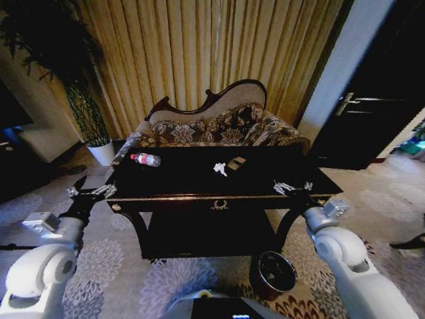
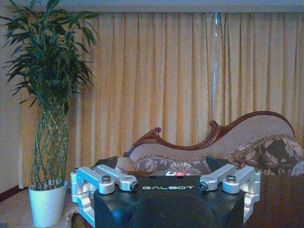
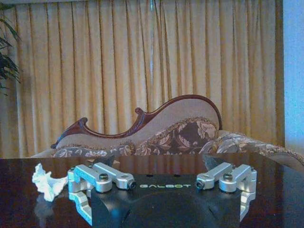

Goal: Move to the front of the table and place the trash on the table into the trash bin.

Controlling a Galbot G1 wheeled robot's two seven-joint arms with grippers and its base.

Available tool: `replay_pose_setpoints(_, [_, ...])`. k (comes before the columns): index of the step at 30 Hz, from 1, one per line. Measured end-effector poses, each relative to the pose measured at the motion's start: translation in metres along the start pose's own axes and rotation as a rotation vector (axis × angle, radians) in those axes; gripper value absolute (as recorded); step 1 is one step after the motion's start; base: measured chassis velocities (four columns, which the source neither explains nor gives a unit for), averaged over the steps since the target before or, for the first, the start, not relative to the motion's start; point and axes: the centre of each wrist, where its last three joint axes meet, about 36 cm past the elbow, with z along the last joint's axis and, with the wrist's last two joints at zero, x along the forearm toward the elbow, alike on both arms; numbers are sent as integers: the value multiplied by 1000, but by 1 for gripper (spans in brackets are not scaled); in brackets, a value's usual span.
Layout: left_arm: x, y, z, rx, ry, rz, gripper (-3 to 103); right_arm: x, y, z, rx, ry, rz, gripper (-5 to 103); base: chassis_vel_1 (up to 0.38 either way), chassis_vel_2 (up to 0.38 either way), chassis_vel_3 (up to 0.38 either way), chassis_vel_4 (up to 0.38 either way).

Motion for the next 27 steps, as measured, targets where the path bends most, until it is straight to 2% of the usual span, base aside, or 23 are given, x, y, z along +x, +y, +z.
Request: replay_pose_setpoints(27, [-2, 3, 4, 3, -5, -4, 100, -3, 1, 2, -5, 3, -14, 100, -35, 33, 30, -34])
